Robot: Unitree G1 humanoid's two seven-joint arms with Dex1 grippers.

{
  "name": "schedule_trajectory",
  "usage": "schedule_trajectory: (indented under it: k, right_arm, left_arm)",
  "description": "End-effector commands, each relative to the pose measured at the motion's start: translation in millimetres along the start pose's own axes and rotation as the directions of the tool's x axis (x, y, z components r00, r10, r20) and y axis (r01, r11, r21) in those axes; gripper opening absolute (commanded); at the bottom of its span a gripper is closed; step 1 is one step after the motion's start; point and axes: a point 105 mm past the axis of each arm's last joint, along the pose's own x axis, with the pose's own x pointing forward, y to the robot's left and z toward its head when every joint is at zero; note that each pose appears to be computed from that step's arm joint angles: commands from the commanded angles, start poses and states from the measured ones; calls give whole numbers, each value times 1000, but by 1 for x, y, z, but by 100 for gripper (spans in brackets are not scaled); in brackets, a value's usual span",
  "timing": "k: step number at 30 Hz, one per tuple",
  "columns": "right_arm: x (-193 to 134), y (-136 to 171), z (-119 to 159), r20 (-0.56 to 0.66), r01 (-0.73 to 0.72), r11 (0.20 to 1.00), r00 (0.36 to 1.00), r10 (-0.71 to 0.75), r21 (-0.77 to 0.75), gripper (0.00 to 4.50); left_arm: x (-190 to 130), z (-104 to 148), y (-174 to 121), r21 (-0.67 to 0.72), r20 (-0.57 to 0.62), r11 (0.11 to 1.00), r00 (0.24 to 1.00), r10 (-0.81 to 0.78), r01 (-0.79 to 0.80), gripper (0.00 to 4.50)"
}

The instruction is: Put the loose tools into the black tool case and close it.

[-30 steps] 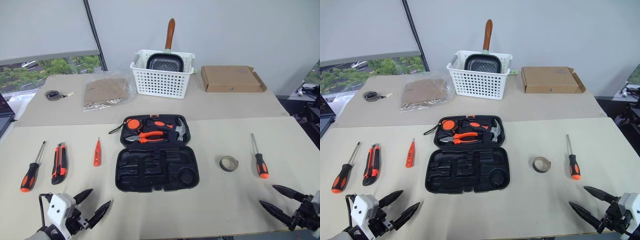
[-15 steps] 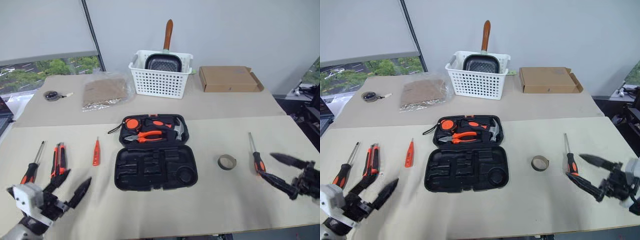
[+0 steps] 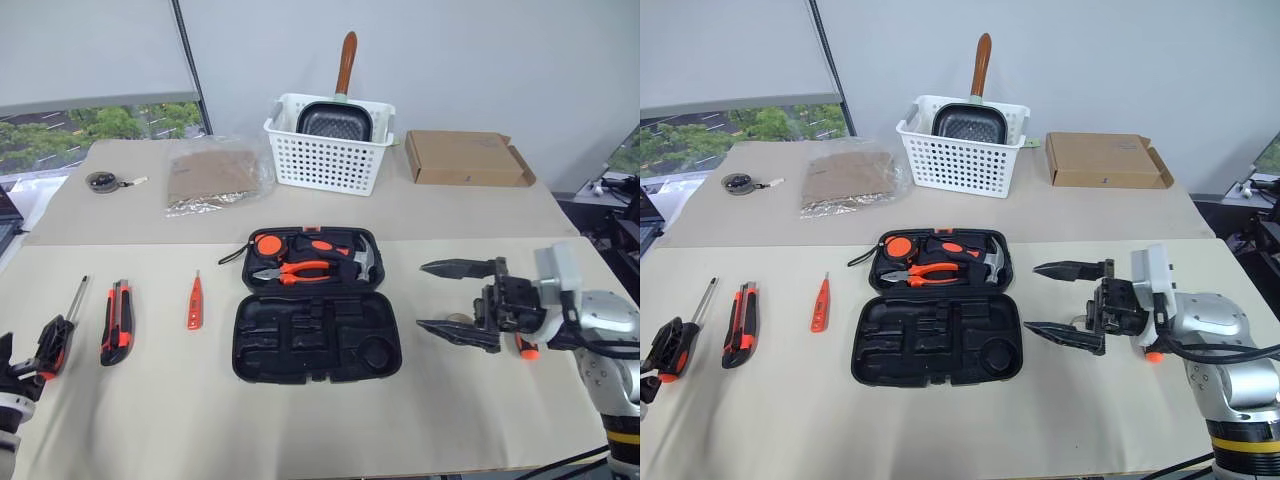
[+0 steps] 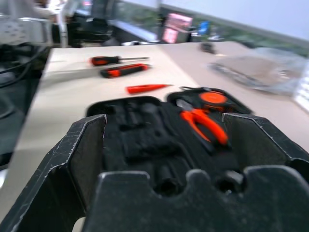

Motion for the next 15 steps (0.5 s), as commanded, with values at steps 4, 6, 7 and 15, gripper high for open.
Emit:
schedule_trajectory:
  k: [4,6,7,15]
  right_arm:
    - [31,5,15,41,-108,994,993,109,-18,443]
    - [34,5,16,50,-123,992,991,124,-27,443]
    - [35,5,16,51,-125,992,991,126,-30,443]
    - [36,4,14,47,-121,991,991,123,-51,450]
  left_arm:
    - [10,-8,16,87,-121,996,992,41,-31,450]
    - [15,-12,18,114,-155,993,987,42,-24,450]
    - [17,-16,19,123,-180,992,983,44,-22,450]
    - [32,-31,22,136,-253,990,967,-3,39,398]
